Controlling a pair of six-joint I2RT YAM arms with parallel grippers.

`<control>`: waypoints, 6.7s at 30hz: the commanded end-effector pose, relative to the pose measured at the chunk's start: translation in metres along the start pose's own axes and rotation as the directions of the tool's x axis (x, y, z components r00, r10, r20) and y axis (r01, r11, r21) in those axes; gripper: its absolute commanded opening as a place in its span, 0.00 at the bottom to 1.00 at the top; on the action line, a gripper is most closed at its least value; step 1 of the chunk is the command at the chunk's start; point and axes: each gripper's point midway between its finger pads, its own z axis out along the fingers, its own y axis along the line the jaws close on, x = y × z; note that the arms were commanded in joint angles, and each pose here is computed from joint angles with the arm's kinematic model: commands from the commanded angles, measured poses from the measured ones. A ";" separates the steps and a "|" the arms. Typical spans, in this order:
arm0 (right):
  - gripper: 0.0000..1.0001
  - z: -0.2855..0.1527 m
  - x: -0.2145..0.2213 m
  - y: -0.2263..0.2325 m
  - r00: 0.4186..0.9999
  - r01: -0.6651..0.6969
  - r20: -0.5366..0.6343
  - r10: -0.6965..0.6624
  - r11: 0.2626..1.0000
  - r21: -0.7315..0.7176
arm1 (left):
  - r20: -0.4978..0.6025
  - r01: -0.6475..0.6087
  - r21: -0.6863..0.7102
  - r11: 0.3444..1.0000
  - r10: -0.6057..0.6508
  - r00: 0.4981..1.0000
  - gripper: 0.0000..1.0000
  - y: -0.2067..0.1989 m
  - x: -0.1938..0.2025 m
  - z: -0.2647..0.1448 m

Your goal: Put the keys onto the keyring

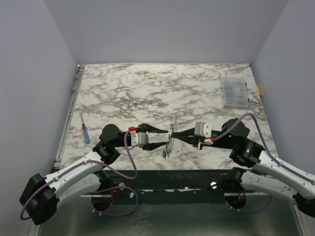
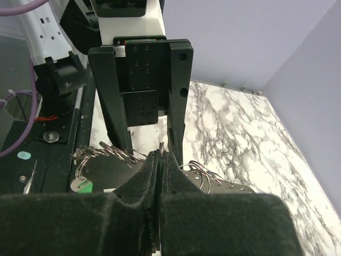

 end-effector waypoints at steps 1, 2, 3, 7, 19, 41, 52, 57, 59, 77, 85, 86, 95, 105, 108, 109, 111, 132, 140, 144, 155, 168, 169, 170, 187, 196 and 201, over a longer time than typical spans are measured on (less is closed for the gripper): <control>0.01 0.002 -0.022 -0.002 0.999 0.016 0.052 -0.015 1.000 -0.016 | 0.054 0.013 0.051 0.999 -0.016 0.998 0.49 -0.008 -0.015 0.007; 0.01 0.003 -0.022 -0.002 0.999 0.018 0.052 -0.017 1.000 -0.018 | 0.062 0.022 0.054 0.998 -0.025 0.998 0.49 -0.009 -0.016 0.007; 0.01 0.004 -0.022 -0.003 0.998 0.020 0.053 -0.019 1.000 -0.019 | 0.069 0.029 0.054 0.998 -0.033 0.997 0.49 -0.010 -0.017 0.007; 0.01 0.007 -0.023 -0.003 0.998 0.018 0.058 -0.016 0.999 -0.029 | 0.096 0.049 0.058 0.997 -0.054 0.994 0.48 -0.012 -0.022 0.008; 0.01 0.005 -0.029 -0.004 0.998 0.014 0.064 -0.013 1.000 -0.022 | 0.088 0.067 0.017 0.998 -0.068 0.994 0.00 -0.006 -0.015 0.009; 0.61 0.008 0.012 -0.005 0.986 -0.152 -0.056 0.155 0.987 0.048 | -0.317 -0.226 -0.118 0.967 0.179 0.931 0.00 0.045 0.019 -0.015; 0.64 -0.003 0.023 -0.024 0.987 -0.127 -0.075 0.144 0.974 0.190 | -0.588 -0.406 0.028 0.914 0.343 0.733 0.00 0.066 0.037 -0.034; 0.64 -0.001 0.032 -0.019 0.987 -0.101 -0.108 0.119 0.982 0.157 | -0.634 -0.391 0.109 0.914 0.367 0.681 0.00 0.066 0.043 -0.033; 0.64 0.003 0.037 -0.014 0.985 -0.104 -0.122 0.120 0.986 0.130 | -0.635 -0.361 0.099 0.928 0.338 0.695 0.00 0.066 0.043 -0.028; 0.64 0.027 0.097 -0.020 0.978 -0.045 -0.196 0.077 0.985 0.164 | -0.616 -0.235 0.211 0.949 0.316 0.722 0.00 0.032 0.049 -0.025; 0.54 0.041 0.108 -0.021 0.973 -0.028 -0.223 0.057 0.991 0.133 | -0.590 -0.215 0.245 0.945 0.322 0.740 0.00 0.020 0.047 -0.024; 0.52 0.043 0.110 -0.019 0.972 -0.033 -0.229 0.062 0.992 0.125 | -0.590 -0.217 0.245 0.945 0.323 0.740 0.00 0.020 0.046 -0.025; 0.29 0.052 0.122 -0.011 0.967 -0.062 -0.240 0.080 0.994 0.085 | -0.586 -0.220 0.248 0.943 0.327 0.742 0.00 0.017 0.046 -0.026; 0.17 0.058 0.112 -0.012 0.978 -0.069 -0.192 0.082 0.995 0.075 | -0.598 -0.212 0.255 0.943 0.326 0.732 0.00 0.018 0.051 -0.025; 0.08 0.057 0.106 -0.013 0.983 -0.069 -0.161 0.082 0.994 0.086 | -0.601 -0.213 0.255 0.943 0.327 0.729 0.00 0.019 0.052 -0.024; 0.05 0.057 0.104 -0.014 0.985 -0.070 -0.152 0.084 0.993 0.093 | -0.602 -0.212 0.255 0.943 0.326 0.729 0.00 0.019 0.052 -0.023; 0.01 0.056 0.101 -0.017 0.986 -0.075 -0.139 0.090 0.991 0.114 | -0.606 -0.210 0.252 0.945 0.323 0.727 0.11 0.020 0.053 -0.023; 0.01 0.041 0.076 -0.030 0.995 -0.057 -0.066 0.071 0.978 0.200 | -0.645 -0.251 -0.068 0.966 0.150 0.749 0.51 0.043 0.049 -0.044; 0.01 0.041 0.075 -0.029 0.995 -0.057 -0.069 0.072 0.980 0.190 | -0.592 -0.238 -0.169 0.957 0.094 0.800 0.58 0.043 0.035 -0.050; 0.01 0.040 0.075 -0.030 0.995 -0.061 -0.070 0.076 0.979 0.196 | -0.574 -0.206 -0.212 0.955 0.049 0.817 0.51 0.042 0.035 -0.051; 0.00 0.042 0.086 -0.053 0.985 -0.067 -0.131 0.113 0.949 0.309 | -0.429 -0.047 -0.256 0.966 -0.070 0.900 0.49 0.022 0.006 -0.045; 0.01 0.043 0.081 -0.066 0.977 -0.112 -0.126 0.170 0.921 0.373 | -0.397 0.034 -0.353 0.935 -0.183 0.900 0.49 0.027 0.024 -0.043; 0.01 0.042 0.079 -0.067 0.977 -0.116 -0.122 0.173 0.920 0.375 | -0.389 0.023 -0.377 0.926 -0.181 0.903 0.49 0.031 0.024 -0.044; 0.01 0.042 0.077 -0.067 0.978 -0.120 -0.117 0.175 0.919 0.375 | -0.383 0.015 -0.396 0.918 -0.179 0.906 0.49 0.035 0.024 -0.044; 0.01 0.035 0.065 -0.063 0.978 -0.151 -0.078 0.193 0.917 0.370 | -0.288 0.009 -0.515 0.857 -0.182 0.940 0.45 0.060 0.036 -0.036; 0.01 0.036 0.062 -0.063 0.981 -0.151 -0.062 0.186 0.919 0.365 | -0.244 0.041 -0.505 0.862 -0.188 0.951 0.36 0.061 0.043 -0.023; 0.01 0.035 0.060 -0.062 0.982 -0.151 -0.053 0.182 0.920 0.361 | -0.232 0.047 -0.522 0.852 -0.195 0.953 0.28 0.064 0.047 -0.021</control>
